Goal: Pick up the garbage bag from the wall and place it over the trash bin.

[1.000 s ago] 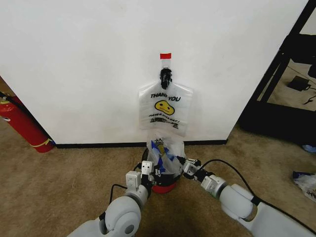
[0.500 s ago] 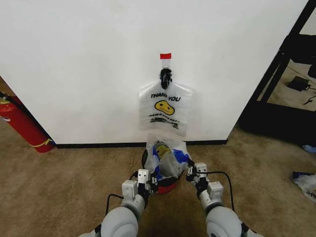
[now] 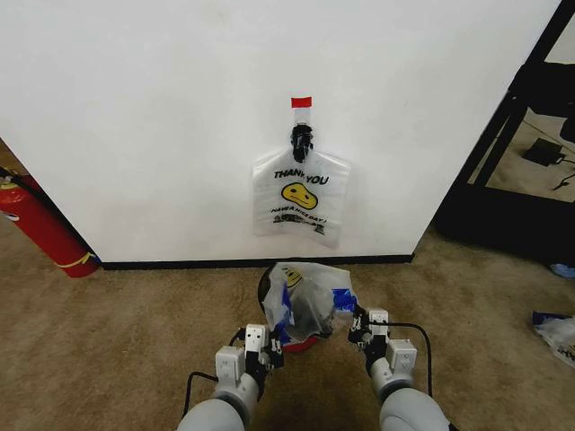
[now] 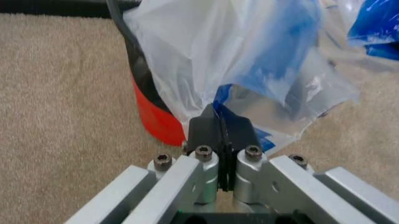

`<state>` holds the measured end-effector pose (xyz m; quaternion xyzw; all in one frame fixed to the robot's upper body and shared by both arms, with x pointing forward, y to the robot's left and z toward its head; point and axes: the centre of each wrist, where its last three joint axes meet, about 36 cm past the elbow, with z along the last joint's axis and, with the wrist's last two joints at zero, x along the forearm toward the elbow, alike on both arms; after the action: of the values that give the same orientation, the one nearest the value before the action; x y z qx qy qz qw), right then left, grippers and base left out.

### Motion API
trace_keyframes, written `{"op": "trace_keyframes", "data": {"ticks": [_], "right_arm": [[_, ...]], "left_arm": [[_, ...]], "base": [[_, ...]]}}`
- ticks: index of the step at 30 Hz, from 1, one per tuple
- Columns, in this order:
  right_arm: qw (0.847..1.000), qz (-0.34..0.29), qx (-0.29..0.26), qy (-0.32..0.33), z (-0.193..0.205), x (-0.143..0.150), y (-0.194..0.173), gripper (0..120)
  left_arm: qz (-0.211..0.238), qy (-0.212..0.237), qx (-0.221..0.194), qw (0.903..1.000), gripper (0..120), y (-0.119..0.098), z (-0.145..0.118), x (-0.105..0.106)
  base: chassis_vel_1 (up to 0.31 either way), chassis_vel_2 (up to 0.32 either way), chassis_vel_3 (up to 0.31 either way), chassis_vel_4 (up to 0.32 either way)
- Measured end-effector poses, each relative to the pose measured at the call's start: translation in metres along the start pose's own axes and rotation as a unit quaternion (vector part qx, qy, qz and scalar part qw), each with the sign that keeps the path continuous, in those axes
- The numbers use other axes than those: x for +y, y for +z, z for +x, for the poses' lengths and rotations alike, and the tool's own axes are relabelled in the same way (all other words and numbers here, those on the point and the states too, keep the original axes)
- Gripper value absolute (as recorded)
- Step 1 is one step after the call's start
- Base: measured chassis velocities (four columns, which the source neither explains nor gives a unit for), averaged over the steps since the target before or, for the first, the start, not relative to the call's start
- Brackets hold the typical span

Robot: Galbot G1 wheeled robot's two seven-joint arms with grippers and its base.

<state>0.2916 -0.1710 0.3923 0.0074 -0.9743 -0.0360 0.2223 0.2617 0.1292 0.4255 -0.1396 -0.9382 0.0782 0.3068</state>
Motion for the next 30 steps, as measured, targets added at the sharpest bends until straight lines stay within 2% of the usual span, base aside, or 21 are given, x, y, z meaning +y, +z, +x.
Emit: {"op": "trace_keyframes", "data": {"ticks": [9, 22, 30], "right_arm": [[1.0, -0.006, 0.022, 0.015, -0.014, 0.003, 0.01, 0], [0.999, -0.001, 0.03, 0.028, -0.038, 0.002, 0.022, 0], [0.999, -0.008, 0.025, 0.025, -0.054, 0.002, 0.024, 0]], "left_arm": [[-0.003, -0.012, 0.006, 0.9999, 0, 0.005, -0.014, 0.005], [-0.004, -0.019, 0.018, 0.9997, 0, 0.013, -0.022, 0.009], [-0.008, -0.028, 0.019, 0.9994, 0, 0.014, -0.036, 0.013]], "base": [[0.0, 0.0, 0.0, 0.0], [0.0, 0.0, 0.0, 0.0], [0.0, 0.0, 0.0, 0.0]]}}
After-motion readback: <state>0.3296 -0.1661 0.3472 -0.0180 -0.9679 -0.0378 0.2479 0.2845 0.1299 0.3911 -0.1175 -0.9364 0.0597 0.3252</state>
